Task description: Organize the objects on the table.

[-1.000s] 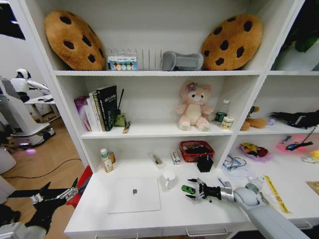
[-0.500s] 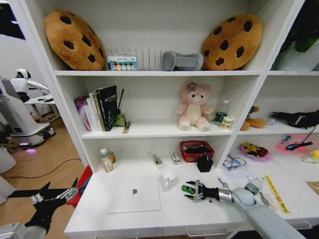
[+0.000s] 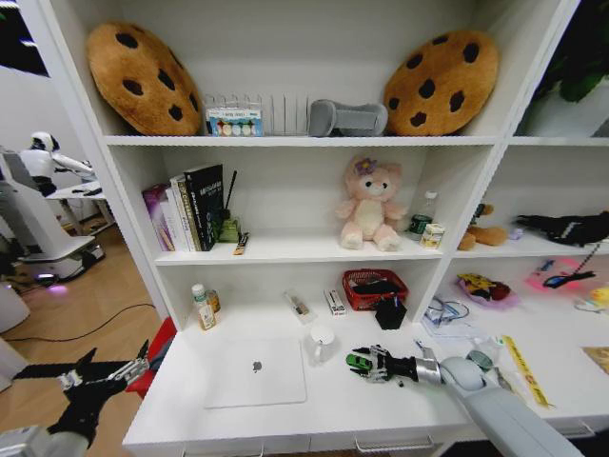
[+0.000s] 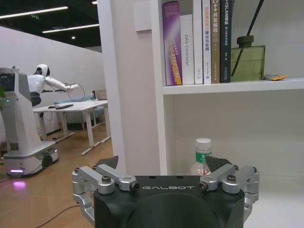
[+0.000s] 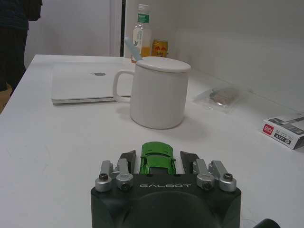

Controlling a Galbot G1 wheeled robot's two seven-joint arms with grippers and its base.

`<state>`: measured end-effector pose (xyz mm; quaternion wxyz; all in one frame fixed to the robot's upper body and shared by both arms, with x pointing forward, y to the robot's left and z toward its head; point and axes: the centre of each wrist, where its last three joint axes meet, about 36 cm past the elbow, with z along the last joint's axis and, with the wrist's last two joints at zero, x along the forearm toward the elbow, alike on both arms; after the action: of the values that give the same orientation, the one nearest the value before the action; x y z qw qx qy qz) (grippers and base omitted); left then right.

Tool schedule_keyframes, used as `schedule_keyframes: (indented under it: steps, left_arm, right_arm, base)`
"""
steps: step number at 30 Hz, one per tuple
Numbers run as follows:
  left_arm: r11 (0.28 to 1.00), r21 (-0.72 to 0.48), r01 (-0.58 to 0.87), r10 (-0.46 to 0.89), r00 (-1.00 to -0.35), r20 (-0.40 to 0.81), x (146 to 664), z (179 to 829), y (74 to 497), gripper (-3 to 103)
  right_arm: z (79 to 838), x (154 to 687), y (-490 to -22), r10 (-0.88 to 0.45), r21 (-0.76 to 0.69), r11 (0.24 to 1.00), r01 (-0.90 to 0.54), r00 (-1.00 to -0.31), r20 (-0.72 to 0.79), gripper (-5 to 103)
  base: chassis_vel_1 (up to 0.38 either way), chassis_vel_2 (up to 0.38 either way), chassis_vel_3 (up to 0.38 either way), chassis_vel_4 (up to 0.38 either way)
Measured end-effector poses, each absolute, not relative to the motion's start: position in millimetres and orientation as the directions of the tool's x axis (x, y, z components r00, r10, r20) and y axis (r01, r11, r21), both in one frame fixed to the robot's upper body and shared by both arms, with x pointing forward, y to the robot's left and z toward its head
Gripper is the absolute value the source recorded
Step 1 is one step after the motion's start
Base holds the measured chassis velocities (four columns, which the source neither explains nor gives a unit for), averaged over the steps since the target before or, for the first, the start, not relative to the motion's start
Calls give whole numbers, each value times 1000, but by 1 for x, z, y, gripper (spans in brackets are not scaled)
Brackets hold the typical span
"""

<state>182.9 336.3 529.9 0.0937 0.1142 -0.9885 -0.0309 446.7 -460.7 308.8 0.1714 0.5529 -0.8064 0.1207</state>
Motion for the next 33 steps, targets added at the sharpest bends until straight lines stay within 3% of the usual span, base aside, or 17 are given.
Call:
schedule_keyframes:
  steps: [6, 19, 33]
  left_arm:
    - [972, 83, -220, -232, -956, 178, 183, 530, 336, 100]
    - [972, 83, -220, -232, -956, 178, 183, 530, 336, 100]
    - [972, 83, -220, -232, -956, 178, 183, 530, 336, 100]
  right_arm:
    - [305, 445, -463, -852, 13, 374, -927, -337, 401, 37]
    - [329, 443, -475, -849, -28, 390, -920, -372, 375, 36]
    - [477, 427, -501, -873, -230, 396, -889, -442, 205, 36]
  base:
    - [0, 0, 0, 0]
    - [0, 0, 0, 0]
    - [0, 0, 0, 0]
